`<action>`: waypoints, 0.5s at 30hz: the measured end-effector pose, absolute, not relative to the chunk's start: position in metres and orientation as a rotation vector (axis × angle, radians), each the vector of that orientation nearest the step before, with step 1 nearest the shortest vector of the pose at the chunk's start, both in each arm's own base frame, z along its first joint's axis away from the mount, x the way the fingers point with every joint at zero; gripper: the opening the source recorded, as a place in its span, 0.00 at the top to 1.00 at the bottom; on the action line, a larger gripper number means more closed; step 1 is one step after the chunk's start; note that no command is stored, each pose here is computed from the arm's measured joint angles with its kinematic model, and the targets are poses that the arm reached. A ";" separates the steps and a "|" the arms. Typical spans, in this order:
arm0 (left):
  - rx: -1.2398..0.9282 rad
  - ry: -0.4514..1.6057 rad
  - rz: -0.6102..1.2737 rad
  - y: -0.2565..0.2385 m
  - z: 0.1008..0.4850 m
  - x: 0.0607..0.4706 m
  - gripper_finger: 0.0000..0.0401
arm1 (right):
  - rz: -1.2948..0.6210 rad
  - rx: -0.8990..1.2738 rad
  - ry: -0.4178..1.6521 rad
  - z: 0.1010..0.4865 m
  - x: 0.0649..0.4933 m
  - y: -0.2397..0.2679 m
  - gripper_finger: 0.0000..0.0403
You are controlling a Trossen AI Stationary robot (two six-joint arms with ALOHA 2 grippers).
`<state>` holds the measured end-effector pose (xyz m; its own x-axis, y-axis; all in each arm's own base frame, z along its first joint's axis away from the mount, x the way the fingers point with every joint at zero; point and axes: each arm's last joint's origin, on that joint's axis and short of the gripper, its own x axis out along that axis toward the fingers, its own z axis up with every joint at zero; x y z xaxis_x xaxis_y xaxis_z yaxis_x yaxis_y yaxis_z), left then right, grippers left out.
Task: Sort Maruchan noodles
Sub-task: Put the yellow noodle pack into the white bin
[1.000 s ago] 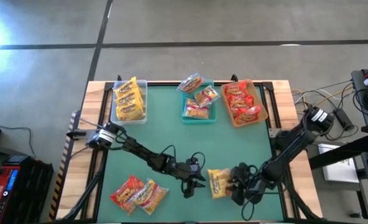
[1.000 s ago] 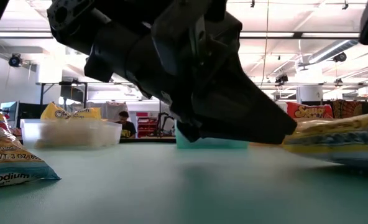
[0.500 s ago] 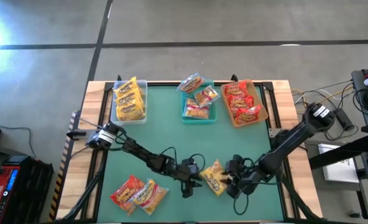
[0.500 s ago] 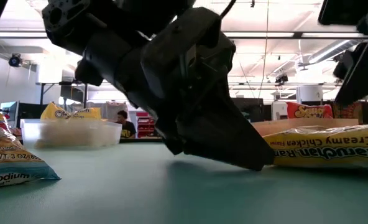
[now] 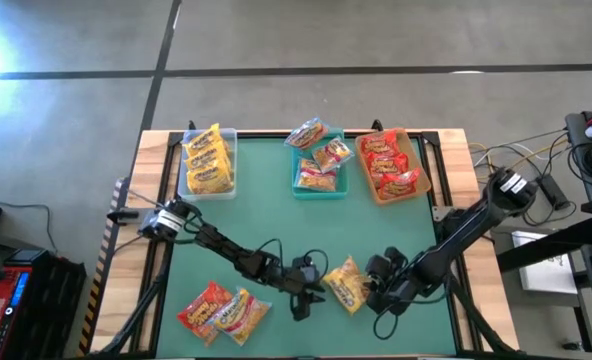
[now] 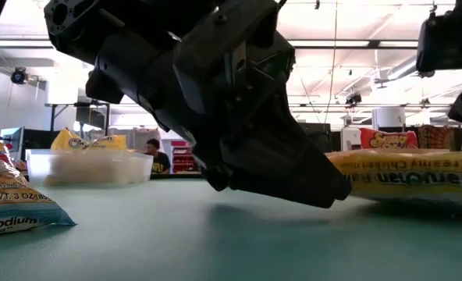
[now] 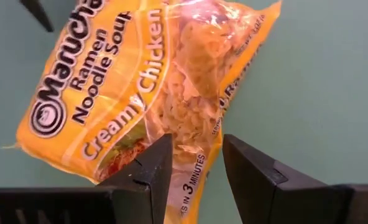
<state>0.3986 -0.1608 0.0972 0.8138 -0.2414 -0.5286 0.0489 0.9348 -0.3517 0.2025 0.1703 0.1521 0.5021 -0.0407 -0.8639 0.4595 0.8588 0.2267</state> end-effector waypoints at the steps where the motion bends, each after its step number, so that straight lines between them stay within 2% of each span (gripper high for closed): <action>1: -0.331 0.600 -0.149 -0.160 0.097 0.399 0.71 | -0.315 0.474 1.011 0.151 0.203 0.171 0.67; 15: -0.266 0.560 -0.063 -0.147 0.098 0.404 0.71 | -0.192 0.496 0.977 0.149 0.214 0.181 0.67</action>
